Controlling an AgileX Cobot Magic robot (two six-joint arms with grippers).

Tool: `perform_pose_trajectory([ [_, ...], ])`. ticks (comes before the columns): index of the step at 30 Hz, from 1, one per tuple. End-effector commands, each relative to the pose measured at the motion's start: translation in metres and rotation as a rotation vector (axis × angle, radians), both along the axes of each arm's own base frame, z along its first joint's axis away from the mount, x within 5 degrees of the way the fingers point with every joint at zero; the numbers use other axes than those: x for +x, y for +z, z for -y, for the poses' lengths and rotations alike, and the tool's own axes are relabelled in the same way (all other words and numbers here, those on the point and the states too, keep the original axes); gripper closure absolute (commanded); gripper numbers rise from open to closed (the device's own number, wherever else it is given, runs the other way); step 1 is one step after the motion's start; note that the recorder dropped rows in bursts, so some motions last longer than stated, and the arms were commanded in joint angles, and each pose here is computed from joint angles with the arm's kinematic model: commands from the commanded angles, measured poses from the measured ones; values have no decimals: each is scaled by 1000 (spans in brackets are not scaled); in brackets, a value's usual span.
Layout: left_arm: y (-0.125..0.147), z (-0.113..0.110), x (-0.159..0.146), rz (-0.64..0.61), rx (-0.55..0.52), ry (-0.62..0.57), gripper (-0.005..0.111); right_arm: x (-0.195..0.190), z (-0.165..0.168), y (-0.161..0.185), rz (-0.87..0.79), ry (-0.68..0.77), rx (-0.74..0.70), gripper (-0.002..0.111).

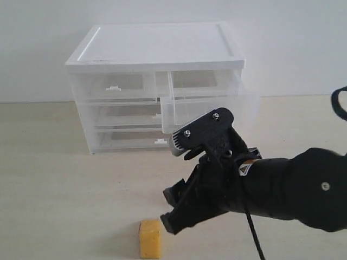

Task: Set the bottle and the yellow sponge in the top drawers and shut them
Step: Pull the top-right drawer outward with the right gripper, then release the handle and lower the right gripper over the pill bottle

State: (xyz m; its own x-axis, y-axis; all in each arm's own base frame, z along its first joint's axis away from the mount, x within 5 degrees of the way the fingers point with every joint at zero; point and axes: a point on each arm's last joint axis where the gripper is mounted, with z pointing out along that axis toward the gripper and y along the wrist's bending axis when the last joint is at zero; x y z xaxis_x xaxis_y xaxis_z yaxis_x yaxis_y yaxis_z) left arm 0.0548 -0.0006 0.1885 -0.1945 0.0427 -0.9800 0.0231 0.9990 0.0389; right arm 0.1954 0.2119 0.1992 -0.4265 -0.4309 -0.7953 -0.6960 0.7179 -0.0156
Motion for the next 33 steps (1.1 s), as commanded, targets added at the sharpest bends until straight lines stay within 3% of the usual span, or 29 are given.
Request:
perform_pose_trajectory([
  [1, 0, 0, 0, 7, -5, 0, 103, -19, 5, 10, -108, 130, -33, 54],
  [4, 0, 0, 0, 7, -5, 0, 103, -22, 13, 20, -214, 152, -27, 60],
  [9, 0, 0, 0, 7, -5, 0, 103, -12, 40, 28, -412, 126, -140, 55],
  [19, 0, 0, 0, 7, -5, 0, 103, 16, 58, 58, -356, -54, -276, 53],
  [21, 0, 0, 0, 7, -5, 0, 103, 19, 61, 60, -337, -96, -299, 47],
  [25, 0, 0, 0, 7, -5, 0, 103, 29, 67, 52, -334, -133, -345, 31],
  [33, 0, 0, 0, 7, -5, 0, 103, 54, 76, 25, -392, -173, -343, 31],
])
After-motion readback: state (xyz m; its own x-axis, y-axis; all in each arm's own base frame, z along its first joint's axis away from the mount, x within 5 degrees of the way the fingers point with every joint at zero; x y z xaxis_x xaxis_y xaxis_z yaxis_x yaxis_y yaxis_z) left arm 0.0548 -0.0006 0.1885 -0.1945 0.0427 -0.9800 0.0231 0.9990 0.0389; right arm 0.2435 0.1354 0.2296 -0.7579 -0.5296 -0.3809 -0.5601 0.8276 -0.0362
